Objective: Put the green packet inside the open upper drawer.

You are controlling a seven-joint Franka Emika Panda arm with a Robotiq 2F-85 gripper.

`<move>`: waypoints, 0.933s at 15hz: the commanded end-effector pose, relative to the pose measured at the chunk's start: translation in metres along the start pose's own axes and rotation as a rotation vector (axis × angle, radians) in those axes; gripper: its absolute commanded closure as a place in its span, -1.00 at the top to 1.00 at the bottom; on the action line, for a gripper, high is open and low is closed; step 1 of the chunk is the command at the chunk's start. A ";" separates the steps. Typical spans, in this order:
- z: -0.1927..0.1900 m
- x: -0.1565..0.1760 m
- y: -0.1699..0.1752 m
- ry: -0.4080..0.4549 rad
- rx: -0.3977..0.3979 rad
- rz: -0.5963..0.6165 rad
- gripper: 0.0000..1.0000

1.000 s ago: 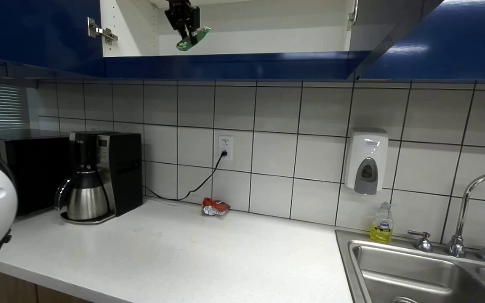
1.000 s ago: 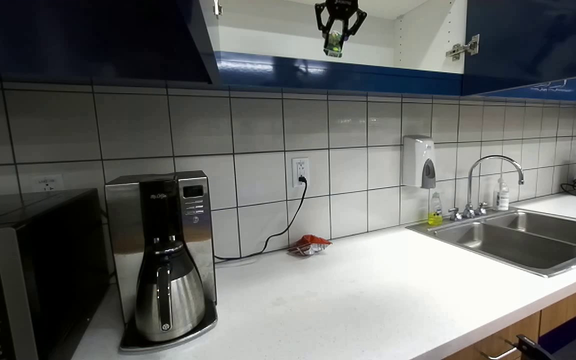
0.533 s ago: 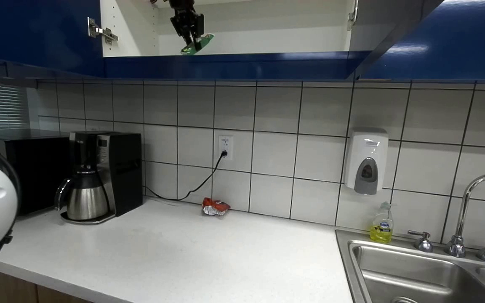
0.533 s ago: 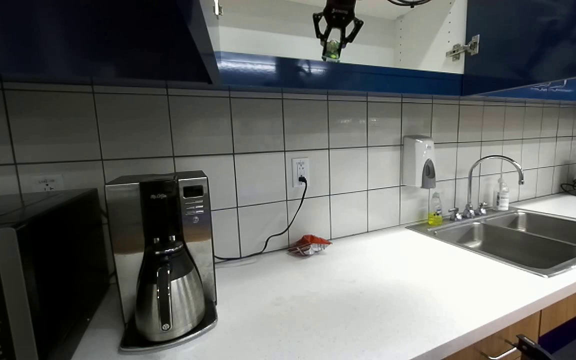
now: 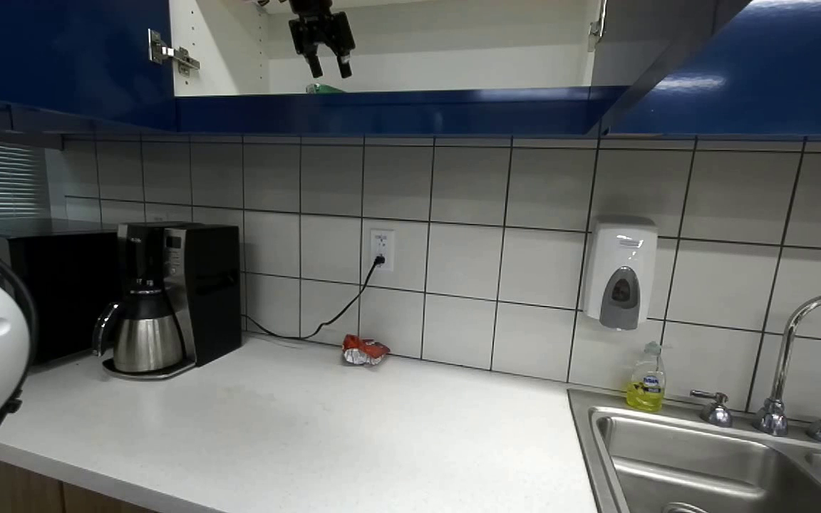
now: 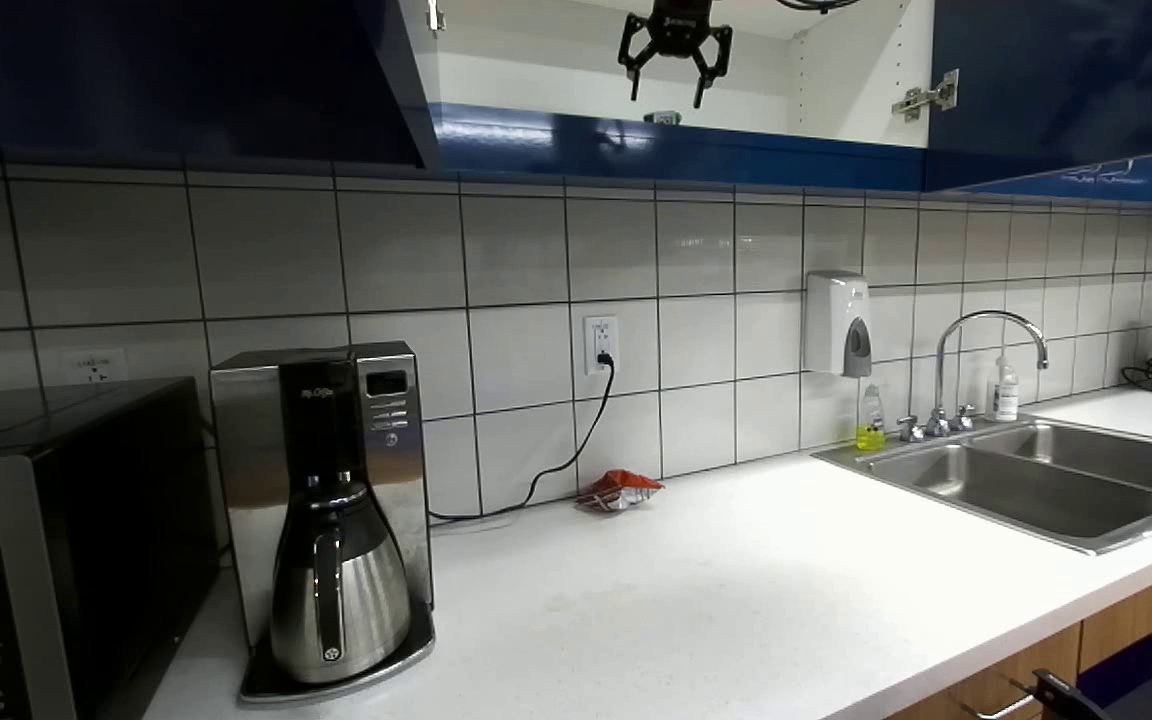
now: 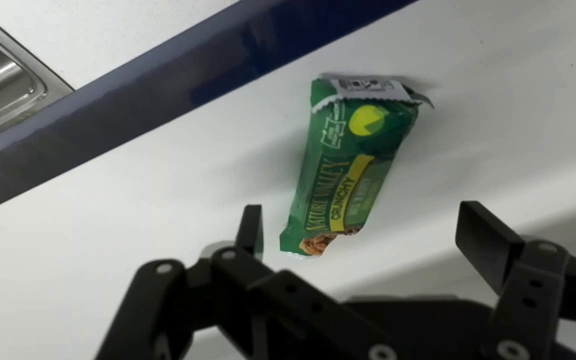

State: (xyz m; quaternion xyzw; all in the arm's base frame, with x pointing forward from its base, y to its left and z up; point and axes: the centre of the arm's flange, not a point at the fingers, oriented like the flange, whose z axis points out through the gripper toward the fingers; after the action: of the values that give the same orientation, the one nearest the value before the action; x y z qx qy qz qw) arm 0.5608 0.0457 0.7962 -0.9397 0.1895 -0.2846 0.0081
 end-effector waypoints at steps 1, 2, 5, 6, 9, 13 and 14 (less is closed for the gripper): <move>-0.013 -0.004 0.005 -0.002 -0.006 0.020 1.00; -0.015 -0.006 0.008 -0.005 -0.005 0.020 1.00; -0.022 -0.018 0.018 0.006 0.001 0.019 1.00; -0.026 -0.024 0.022 0.013 -0.001 0.019 1.00; -0.035 -0.042 0.033 0.021 0.003 0.009 1.00; -0.036 -0.074 0.046 0.029 0.008 -0.009 1.00; -0.034 -0.083 0.049 0.034 0.008 -0.015 1.00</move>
State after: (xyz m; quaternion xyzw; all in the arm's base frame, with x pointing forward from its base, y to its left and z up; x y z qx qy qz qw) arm 0.4986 0.0368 0.8020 -0.9366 0.1943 -0.2915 0.0039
